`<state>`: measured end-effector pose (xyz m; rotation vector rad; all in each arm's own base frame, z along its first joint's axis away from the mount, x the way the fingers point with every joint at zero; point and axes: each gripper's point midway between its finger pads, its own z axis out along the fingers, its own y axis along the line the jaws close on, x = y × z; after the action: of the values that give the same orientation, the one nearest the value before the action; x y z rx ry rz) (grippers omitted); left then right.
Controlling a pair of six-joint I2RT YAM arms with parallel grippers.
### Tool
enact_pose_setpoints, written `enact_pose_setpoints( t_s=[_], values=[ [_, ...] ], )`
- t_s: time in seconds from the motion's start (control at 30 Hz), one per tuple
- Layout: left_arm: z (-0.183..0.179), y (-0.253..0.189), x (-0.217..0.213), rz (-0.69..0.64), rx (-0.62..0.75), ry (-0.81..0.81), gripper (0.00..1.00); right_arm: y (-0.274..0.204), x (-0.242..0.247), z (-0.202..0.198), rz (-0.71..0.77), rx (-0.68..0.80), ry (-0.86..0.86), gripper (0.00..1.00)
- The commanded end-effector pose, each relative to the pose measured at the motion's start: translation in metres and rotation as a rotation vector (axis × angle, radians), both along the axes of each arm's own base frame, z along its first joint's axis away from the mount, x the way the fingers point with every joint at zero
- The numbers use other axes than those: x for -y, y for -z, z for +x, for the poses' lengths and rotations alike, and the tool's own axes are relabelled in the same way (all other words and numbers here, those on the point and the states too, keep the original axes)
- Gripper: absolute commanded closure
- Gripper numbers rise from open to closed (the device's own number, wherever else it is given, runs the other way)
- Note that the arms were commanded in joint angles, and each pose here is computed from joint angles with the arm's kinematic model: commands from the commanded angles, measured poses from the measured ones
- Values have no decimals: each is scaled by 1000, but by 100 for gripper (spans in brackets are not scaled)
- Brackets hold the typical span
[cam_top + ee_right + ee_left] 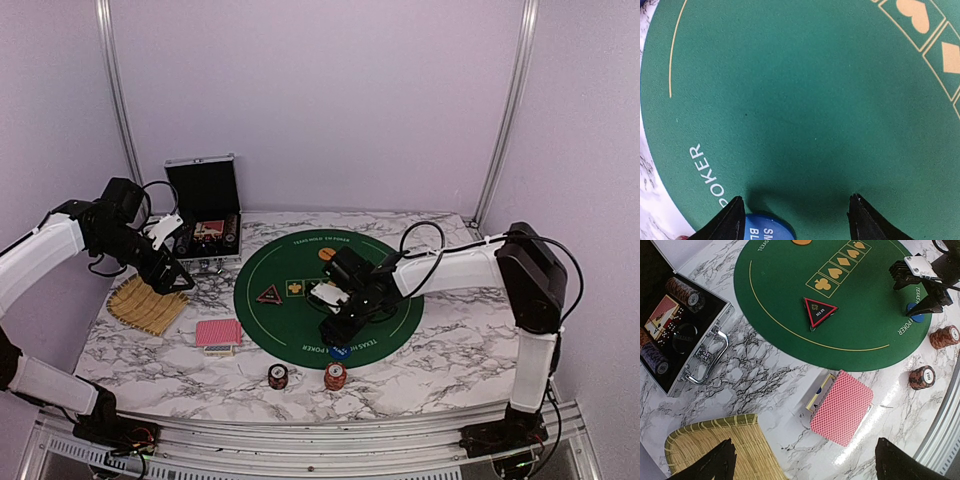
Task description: Distribute texas hold em gaming equipment
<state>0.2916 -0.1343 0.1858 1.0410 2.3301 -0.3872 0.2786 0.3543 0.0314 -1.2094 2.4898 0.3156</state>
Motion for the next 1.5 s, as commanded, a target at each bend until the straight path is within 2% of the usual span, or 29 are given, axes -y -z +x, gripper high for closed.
enact_pose_setpoints(
  t_s=[0.0,0.37,0.77,1.13,1.33,1.47],
  values=[
    [-3,-7,3,-8,-3,21,1,-6,-3,-4,10,4,-9,31],
    [-3,-10,1,1,5,16,1,3,10,-25,-18,-30,-27,32],
    [0,-16,2,-7,15,11,1,7,41,-24,-112,27,15,31],
    [1,-19,4,-17,16,15,1,-1,75,-8,-135,72,131,42],
    [1,-18,5,-21,10,18,1,-12,81,-1,-103,89,167,41],
    [1,-17,6,-24,6,21,1,-30,66,3,-52,107,162,33]
  ],
)
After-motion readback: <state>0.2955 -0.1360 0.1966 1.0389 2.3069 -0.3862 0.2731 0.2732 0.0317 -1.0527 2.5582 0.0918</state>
